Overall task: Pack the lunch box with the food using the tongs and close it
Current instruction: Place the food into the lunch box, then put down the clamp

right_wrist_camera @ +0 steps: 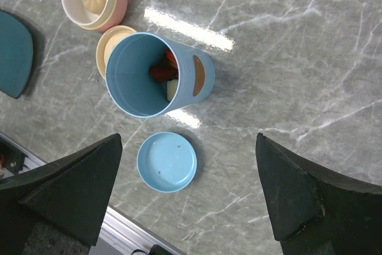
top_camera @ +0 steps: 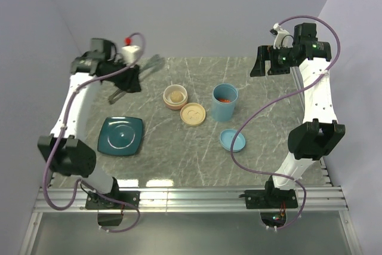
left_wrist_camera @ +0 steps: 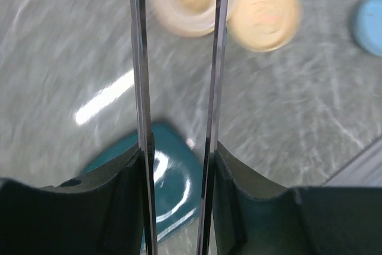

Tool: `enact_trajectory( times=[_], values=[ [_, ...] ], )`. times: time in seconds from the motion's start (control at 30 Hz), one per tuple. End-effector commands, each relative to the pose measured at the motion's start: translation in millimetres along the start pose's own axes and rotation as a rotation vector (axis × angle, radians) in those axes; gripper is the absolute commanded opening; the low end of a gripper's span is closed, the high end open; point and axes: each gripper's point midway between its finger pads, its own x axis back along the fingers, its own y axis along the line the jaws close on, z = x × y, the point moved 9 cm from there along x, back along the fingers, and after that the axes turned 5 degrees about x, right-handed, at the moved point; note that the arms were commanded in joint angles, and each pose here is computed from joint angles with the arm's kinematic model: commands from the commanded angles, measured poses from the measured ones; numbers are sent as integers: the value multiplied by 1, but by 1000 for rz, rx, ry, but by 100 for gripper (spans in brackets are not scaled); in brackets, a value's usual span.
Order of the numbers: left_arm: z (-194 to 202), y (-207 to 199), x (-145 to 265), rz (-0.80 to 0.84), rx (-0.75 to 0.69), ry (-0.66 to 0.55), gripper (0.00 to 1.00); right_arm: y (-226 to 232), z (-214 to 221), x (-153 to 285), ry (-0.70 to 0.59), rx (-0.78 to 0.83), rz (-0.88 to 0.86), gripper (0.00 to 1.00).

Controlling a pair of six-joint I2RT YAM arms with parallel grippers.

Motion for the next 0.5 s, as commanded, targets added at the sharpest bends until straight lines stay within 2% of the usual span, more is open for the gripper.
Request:
enact_trajectory(
  times=[0.0,0.13,0.17,0.23,0.27,0.47],
  values=[
    [27,28,13,-85,125,-53,45,2,-1,6,-28,17,-15,100],
    [67,61,27,-254,278,-94,45,2,1,5,-24,15,-19,100],
    [85,65,18,-276,316,-65,46,2,2,4,-23,14,-22,100],
    [97,70,16,-320,322,-66,46,2,3,4,-21,17,-18,100],
    [114,70,7,-323,342,-23,46,2,3,5,-21,18,-18,100],
    [158,76,-23,-340,403,77,47,1,6,4,-14,16,-16,100]
  ],
)
